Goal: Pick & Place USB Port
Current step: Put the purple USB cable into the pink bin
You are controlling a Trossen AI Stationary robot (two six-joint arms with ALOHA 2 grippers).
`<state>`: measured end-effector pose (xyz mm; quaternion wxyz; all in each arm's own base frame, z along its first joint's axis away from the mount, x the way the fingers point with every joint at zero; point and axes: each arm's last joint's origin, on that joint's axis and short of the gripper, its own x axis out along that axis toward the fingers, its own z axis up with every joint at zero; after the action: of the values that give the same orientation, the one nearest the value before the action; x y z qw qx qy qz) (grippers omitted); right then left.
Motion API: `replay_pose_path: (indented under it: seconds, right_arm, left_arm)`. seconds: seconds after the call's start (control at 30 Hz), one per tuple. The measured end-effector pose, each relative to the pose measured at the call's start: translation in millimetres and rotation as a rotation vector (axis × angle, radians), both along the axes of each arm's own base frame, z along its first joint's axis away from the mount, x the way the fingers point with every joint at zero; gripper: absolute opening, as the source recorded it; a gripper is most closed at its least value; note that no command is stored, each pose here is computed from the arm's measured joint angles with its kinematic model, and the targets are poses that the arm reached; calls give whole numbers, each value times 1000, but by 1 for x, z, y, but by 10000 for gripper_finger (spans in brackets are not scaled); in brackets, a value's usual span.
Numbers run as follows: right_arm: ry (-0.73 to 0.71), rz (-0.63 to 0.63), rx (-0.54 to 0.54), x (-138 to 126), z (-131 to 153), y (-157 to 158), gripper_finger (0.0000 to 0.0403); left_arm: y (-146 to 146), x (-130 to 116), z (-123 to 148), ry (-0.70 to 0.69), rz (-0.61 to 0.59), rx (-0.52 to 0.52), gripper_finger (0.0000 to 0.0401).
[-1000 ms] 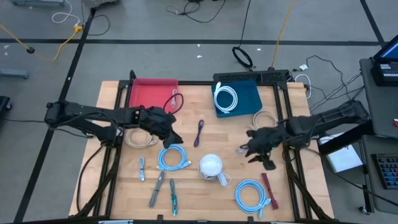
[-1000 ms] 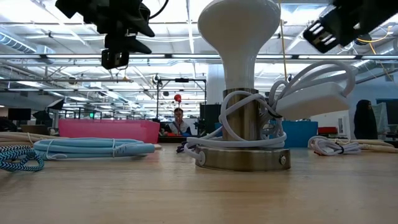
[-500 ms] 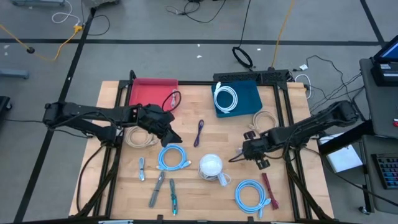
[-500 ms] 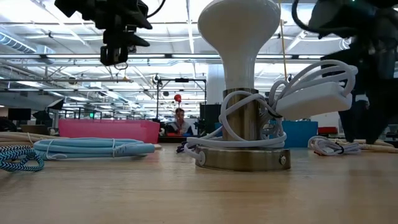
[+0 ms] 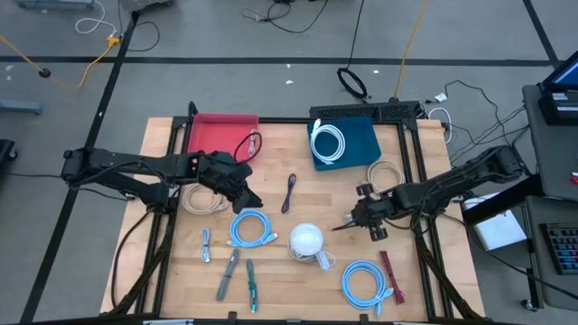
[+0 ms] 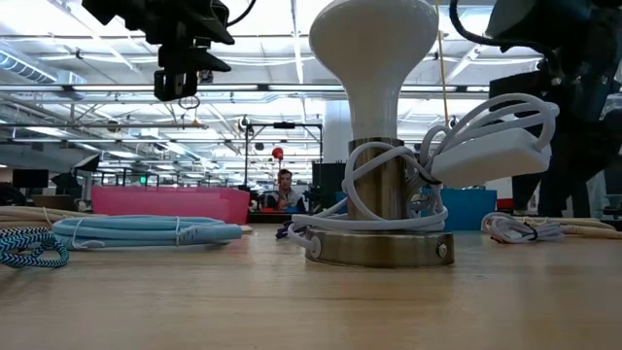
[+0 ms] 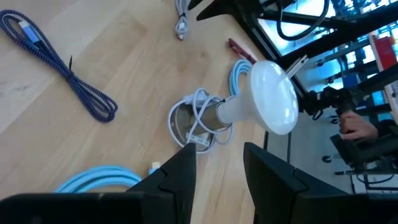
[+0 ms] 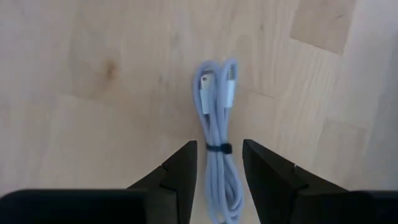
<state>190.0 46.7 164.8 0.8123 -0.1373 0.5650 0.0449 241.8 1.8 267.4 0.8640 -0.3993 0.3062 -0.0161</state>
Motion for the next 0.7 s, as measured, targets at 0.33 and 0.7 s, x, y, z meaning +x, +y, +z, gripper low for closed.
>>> replay_pose_path:
  seconds: [0.33, 0.7]
  right_arm:
    - [19, -155, 19, -13, -28, -16, 128]
    - [-13, -335, 76, -11, -27, -18, 15]
  left_arm:
    - [0, 0, 0, 0, 7, 1, 136]
    - [1, 0, 0, 0, 38, 9, 136]
